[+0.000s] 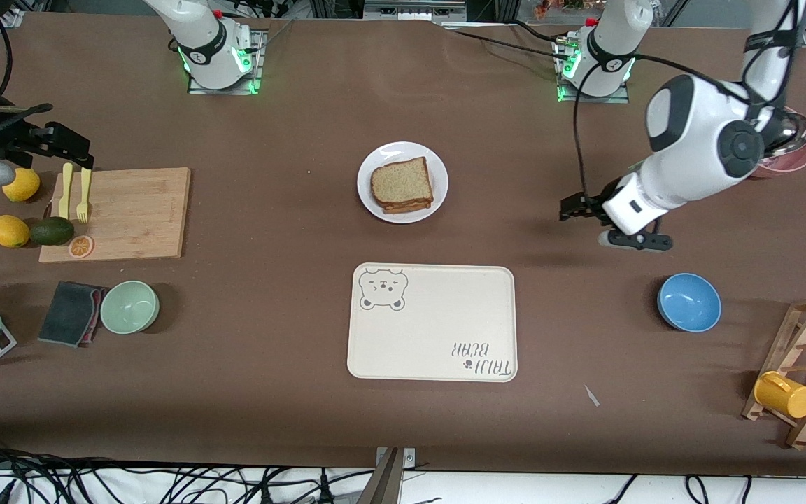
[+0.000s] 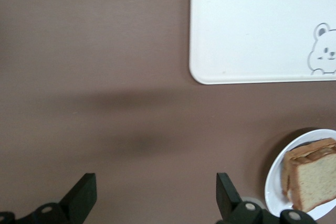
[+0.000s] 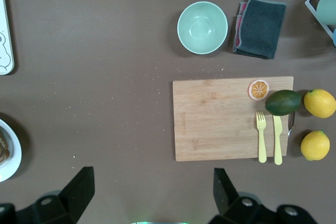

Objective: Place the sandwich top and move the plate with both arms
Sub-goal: 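Move the left gripper to the white plate rim and lower it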

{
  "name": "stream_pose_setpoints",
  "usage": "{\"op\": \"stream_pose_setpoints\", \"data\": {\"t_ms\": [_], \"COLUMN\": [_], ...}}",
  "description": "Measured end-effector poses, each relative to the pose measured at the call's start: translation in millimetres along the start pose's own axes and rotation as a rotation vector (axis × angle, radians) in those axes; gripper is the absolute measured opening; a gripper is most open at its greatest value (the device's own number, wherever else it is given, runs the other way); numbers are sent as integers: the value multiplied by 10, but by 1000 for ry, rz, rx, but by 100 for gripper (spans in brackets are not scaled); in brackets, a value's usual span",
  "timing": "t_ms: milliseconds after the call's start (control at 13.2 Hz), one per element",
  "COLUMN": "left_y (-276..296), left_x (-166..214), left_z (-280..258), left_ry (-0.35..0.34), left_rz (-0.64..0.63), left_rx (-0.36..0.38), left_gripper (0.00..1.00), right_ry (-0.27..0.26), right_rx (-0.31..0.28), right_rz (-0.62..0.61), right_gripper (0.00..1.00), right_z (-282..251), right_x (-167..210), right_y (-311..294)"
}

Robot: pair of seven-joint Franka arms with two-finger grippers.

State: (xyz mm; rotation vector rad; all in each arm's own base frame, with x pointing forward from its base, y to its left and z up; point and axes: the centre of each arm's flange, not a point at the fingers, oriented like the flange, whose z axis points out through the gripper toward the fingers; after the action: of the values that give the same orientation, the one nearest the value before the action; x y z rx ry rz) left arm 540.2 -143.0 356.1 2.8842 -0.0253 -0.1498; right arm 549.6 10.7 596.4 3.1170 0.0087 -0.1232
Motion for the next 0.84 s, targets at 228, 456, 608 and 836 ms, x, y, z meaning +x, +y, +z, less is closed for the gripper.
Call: {"op": "stream_pose_setpoints", "data": {"t_ms": [228, 456, 608, 836], "left_y": [234, 388, 612, 868], "left_x": [-5, 19, -23, -138], "left_z": [290, 589, 856, 1177], "left_ry": [27, 25, 21, -14], "left_rz": [-5, -70, -80, -114], "left_rx": [-44, -153, -185, -231], "left_gripper": [100, 100, 100, 100], "right_ry": [1, 21, 22, 18], "right_rx": [0, 1, 1, 1], "right_rz": [5, 10, 7, 1], "right_gripper": [100, 100, 100, 100], "right_z": [4, -1, 9, 40], "right_x": [11, 46, 58, 80], "right_y": [-2, -3, -21, -51]}}
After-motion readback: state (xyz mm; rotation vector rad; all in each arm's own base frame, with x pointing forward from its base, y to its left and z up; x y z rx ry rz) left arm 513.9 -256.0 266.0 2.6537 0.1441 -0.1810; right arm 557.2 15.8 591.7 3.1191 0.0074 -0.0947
